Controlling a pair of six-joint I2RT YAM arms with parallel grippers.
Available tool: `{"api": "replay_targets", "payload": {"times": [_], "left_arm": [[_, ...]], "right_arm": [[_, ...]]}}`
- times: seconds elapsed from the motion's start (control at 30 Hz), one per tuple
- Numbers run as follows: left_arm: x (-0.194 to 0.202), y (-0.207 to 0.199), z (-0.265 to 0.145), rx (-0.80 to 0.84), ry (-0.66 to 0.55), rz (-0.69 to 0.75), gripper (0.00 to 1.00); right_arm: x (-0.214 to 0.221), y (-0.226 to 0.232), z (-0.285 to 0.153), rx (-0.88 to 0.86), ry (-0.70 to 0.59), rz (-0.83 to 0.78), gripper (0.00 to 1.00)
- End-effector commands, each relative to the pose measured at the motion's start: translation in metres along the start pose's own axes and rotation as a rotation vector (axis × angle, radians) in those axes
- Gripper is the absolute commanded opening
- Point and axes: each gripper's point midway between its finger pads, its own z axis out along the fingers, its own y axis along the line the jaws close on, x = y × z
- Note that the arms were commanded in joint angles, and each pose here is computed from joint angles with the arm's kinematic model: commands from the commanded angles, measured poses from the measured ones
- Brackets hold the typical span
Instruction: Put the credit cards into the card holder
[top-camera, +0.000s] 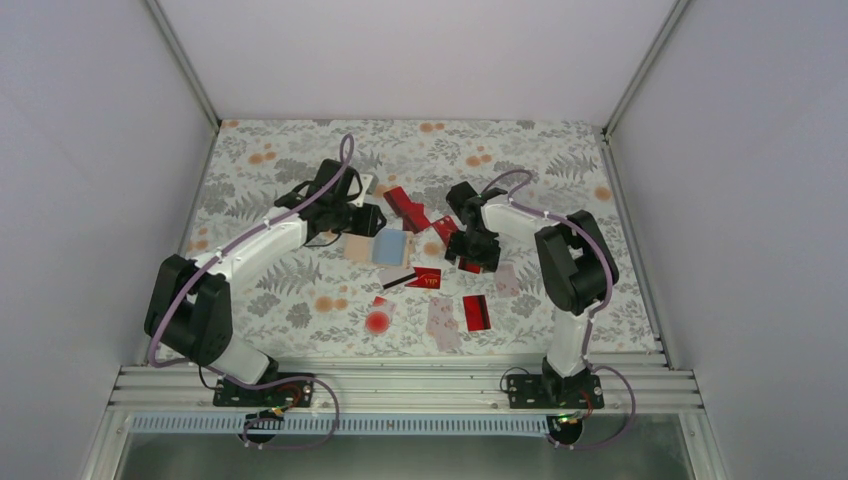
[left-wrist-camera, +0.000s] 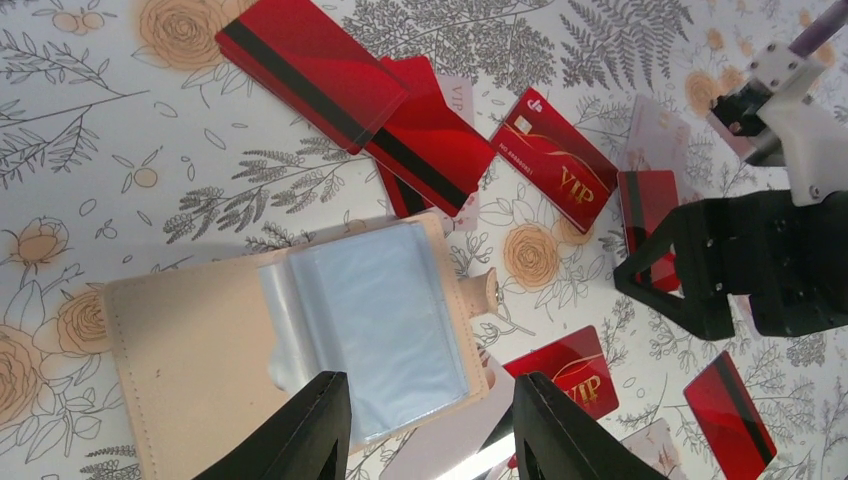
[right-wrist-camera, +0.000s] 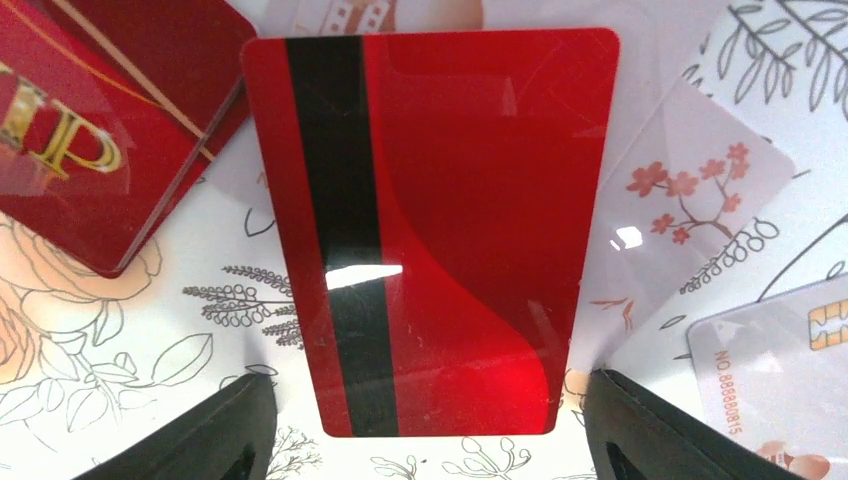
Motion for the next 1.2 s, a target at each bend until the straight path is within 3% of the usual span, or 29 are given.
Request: {"api": "replay_targets", "payload": {"times": [0.0, 0.37, 0.87, 1.07, 1.17], "left_arm": [[-0.001, -0.001, -0.008, 0.001, -0.023, 0.031, 0.42], [-0.002, -0.002, -0.009, 0.005, -0.030, 0.031, 0.42], [-0.005, -0.006, -0.006, 0.025, -0.023, 0.031, 0.42], [-0.004, -0.007, -0.006, 0.033, -0.018, 0.026, 0.42], [-0.006, -0.008, -0.006, 0.033, -0.021, 0.032, 0.42]], "right_arm": [[0.006, 0.001, 0.024, 0.007, 0.030, 0.018, 0.75], [0.014, -0.009, 0.037, 0.044, 0.055, -0.025, 0.60], [0.047, -0.019, 0.013, 0.044, 0.058, -0.126, 0.57], [0.046, -0.018, -0.001, 0.025, 0.031, -0.135, 0.60], [0.045, -0.016, -0.001, 0.020, 0.026, -0.134, 0.76]]}}
